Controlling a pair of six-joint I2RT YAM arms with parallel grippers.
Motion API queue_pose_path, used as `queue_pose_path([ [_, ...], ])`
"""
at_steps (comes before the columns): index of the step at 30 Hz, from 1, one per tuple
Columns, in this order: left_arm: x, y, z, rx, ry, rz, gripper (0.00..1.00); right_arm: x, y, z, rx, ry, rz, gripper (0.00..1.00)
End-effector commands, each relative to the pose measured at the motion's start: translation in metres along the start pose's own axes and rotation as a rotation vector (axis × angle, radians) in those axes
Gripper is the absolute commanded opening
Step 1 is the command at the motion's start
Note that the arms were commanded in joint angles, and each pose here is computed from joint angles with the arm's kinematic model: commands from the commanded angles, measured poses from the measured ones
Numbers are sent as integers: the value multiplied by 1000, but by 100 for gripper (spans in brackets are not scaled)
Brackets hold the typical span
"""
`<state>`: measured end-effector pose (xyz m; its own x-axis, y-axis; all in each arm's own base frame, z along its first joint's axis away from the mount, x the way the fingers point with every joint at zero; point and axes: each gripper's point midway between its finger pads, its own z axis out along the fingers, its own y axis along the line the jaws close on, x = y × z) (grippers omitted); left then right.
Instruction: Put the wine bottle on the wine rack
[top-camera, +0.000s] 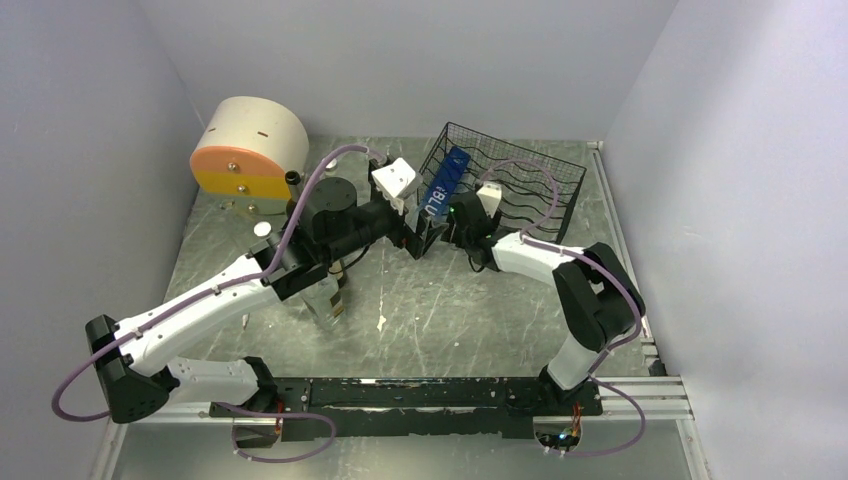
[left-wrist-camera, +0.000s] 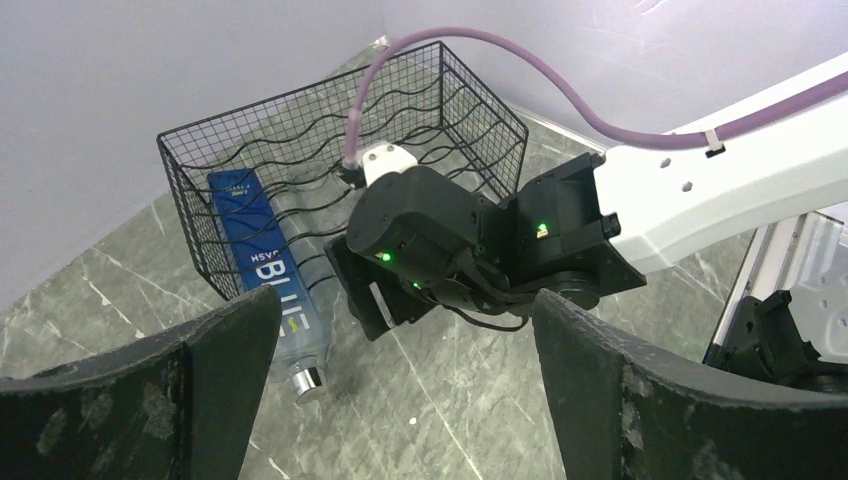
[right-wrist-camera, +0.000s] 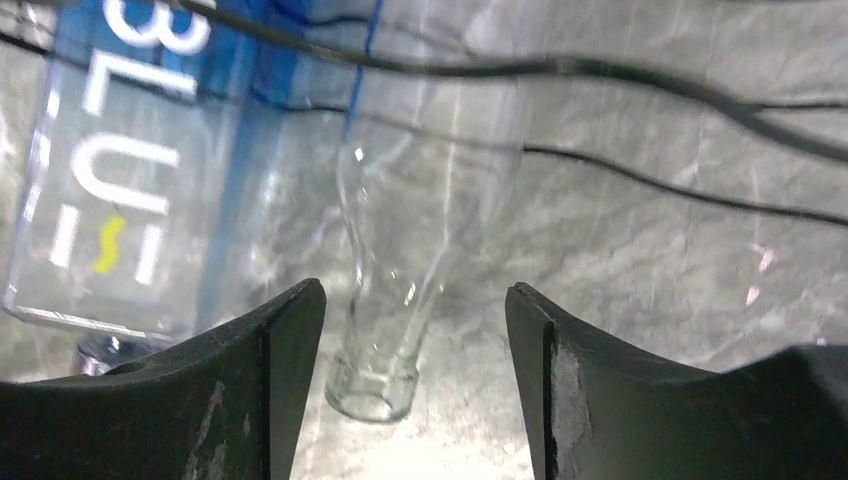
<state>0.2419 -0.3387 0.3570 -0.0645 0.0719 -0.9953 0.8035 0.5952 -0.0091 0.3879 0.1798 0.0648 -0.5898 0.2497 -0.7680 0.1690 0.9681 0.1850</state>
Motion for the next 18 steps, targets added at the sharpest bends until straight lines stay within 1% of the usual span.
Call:
queue_pose_path([
  [1, -2, 3, -6, -20, -11, -10, 99, 13, 1, -12, -50, 66, 18, 68],
  [6, -2, 3, -5, -21, -10, -10, 100, 19, 5, -6, -52, 92, 17, 56],
  [11, -2, 4, -6, -27, -4, -10, 100, 17, 12, 0, -58, 91, 49, 40],
  [15, -4, 3, -7, -24, -10, -13, 99, 12, 16, 4, -58, 73, 66, 33],
  [18, -5, 3, -8, -24, -14, -13, 100, 10, 17, 8, -46, 72, 63, 31],
])
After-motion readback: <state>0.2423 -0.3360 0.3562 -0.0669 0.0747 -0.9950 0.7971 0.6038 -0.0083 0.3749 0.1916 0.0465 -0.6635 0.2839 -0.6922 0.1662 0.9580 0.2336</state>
